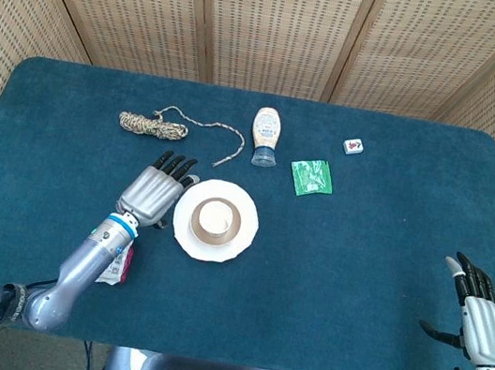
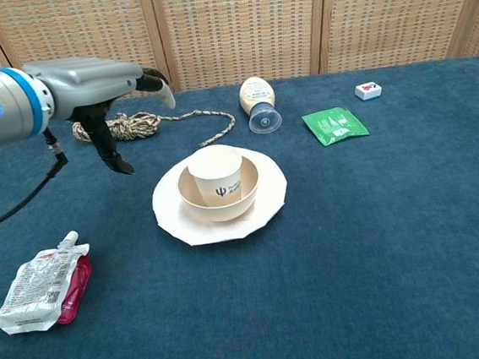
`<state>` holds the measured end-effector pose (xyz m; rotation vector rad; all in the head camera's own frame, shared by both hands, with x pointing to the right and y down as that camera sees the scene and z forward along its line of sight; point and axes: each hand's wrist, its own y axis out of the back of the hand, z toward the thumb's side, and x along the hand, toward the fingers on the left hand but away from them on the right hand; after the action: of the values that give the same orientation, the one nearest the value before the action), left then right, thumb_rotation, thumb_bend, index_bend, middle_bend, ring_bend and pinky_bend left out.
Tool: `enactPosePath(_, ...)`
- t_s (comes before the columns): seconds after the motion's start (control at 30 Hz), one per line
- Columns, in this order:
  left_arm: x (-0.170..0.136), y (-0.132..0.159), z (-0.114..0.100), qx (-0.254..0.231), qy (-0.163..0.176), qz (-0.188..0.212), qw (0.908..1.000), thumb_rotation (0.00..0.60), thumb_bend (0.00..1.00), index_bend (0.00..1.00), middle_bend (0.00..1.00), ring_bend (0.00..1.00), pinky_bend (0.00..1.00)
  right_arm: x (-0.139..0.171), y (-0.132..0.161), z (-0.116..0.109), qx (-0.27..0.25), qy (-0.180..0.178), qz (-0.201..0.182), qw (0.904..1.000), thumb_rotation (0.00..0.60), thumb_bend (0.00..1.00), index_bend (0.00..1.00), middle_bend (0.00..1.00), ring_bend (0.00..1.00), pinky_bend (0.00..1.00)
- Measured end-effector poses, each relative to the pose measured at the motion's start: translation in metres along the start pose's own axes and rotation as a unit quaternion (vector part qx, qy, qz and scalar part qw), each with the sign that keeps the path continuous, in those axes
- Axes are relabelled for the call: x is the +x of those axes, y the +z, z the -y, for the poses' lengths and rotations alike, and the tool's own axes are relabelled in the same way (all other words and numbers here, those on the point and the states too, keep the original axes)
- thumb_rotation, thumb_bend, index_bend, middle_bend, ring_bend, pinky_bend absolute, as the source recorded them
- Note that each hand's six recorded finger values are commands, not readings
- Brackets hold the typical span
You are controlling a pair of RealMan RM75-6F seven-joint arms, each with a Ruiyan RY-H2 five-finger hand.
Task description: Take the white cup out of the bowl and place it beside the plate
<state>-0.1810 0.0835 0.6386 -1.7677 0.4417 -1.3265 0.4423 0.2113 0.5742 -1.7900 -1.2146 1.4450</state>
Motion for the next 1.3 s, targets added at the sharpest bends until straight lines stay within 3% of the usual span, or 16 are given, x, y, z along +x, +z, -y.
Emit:
enactPosePath(0.6,0.043,0.060,0.014,0.031,-0.038,0.008,0.9988,0.600,0.15,0.20,0.00,0.00,0.00,-0.004,-0.011,-0.010,-0.022,-0.005,0.011,0.9997,0.600,0.06,0.00,0.00,0.00,0.00)
enactPosePath(0.8,0.049,0.073,0.017,0.037,-0.046,0.015,0.9981,0.600,0.28,0.24,0.00,0.00,0.00,-0.004,-0.013,-0.011,-0.026,-0.007,0.013,0.9996,0.600,0.06,0.00,0.00,0.00,0.00)
enactPosePath(0.93,0.049,0.077,0.021,0.036,-0.053,0.017,0.9978,0.600,0.36,0.31,0.00,0.00,0.00,-0.004,-0.014,-0.013,-0.027,-0.011,0.013,0.9995,0.600,0.06,0.00,0.00,0.00,0.00)
enactPosePath(1.17,0.047,0.073,0.020,0.027,-0.050,0.015,0.9982,0.600,0.37,0.35,0.00,0.00,0.00,-0.004,-0.013,-0.014,-0.026,-0.014,0.010,0.9995,0.600,0.06,0.00,0.00,0.00,0.00)
enactPosePath(1.3,0.042,0.066,0.009,0.009,-0.035,0.016,0.9992,0.600,0.37,0.34,0.00,0.00,0.00,-0.004,-0.013,-0.015,-0.026,-0.017,0.010,0.9995,0.600,0.06,0.00,0.00,0.00,0.00)
